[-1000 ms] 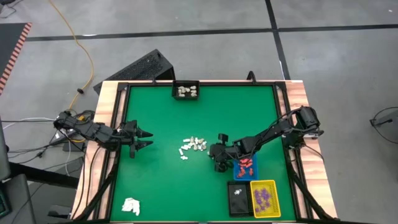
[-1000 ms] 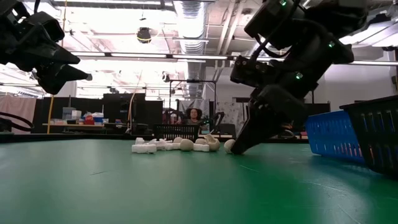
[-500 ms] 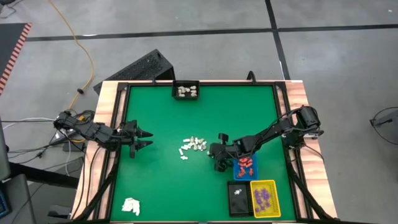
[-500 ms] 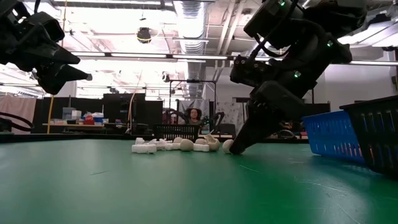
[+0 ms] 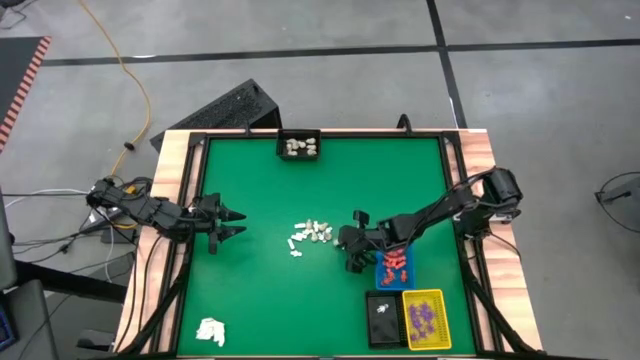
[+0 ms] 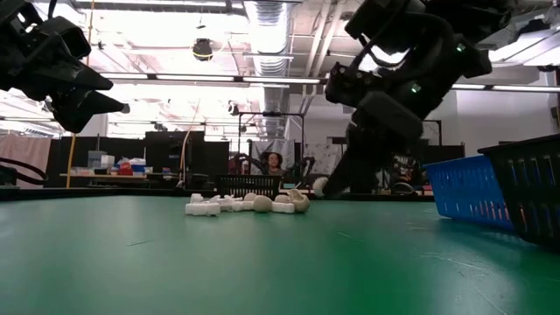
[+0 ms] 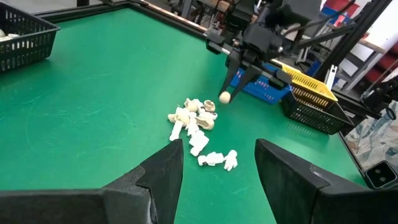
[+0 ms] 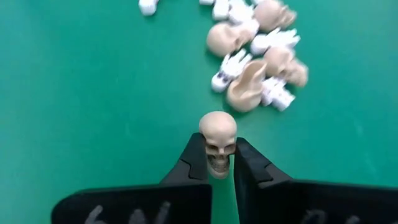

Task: Sort Halloween decoration
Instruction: Put the gray skull toy into the top black bin

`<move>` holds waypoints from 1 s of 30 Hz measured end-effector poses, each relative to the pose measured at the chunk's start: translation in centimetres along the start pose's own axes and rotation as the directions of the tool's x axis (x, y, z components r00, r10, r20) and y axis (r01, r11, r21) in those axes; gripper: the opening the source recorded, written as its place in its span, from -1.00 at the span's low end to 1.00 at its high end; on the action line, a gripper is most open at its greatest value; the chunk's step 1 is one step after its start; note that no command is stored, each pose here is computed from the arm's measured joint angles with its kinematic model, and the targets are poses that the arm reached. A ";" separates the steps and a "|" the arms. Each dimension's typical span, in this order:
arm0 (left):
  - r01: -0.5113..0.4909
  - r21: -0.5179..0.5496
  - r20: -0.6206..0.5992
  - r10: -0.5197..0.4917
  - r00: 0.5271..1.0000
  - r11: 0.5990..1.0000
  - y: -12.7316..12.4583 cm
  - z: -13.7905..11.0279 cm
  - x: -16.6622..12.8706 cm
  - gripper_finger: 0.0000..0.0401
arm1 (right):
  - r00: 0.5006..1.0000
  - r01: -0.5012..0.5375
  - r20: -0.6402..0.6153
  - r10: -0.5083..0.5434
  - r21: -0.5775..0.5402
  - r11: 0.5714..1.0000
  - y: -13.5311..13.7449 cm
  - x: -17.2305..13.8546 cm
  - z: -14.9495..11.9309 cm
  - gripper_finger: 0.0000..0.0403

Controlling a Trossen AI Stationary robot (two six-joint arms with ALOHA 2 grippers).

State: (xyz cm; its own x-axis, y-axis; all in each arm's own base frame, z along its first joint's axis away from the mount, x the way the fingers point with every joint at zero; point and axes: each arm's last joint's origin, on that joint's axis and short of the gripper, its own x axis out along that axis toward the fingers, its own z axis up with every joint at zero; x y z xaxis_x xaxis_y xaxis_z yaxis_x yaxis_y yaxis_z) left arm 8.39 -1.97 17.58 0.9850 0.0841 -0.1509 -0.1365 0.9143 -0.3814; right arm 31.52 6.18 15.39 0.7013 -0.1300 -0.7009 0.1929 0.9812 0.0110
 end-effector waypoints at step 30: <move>-0.014 0.019 0.006 0.014 1.000 1.000 0.0 0.0 0.0 -0.06 | 0.862 0.157 0.438 -0.255 0.247 0.956 -11.7 -0.5 7.7 -0.84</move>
State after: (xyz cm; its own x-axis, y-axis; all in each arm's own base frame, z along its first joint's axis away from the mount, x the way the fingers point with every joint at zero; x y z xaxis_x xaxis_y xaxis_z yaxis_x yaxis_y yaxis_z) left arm 8.38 -1.92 17.56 0.9835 0.0992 -0.1511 -0.1484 0.9203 -0.3619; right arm 34.22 -6.31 21.08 0.8559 -0.4248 -0.2949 0.4643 0.8824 0.0766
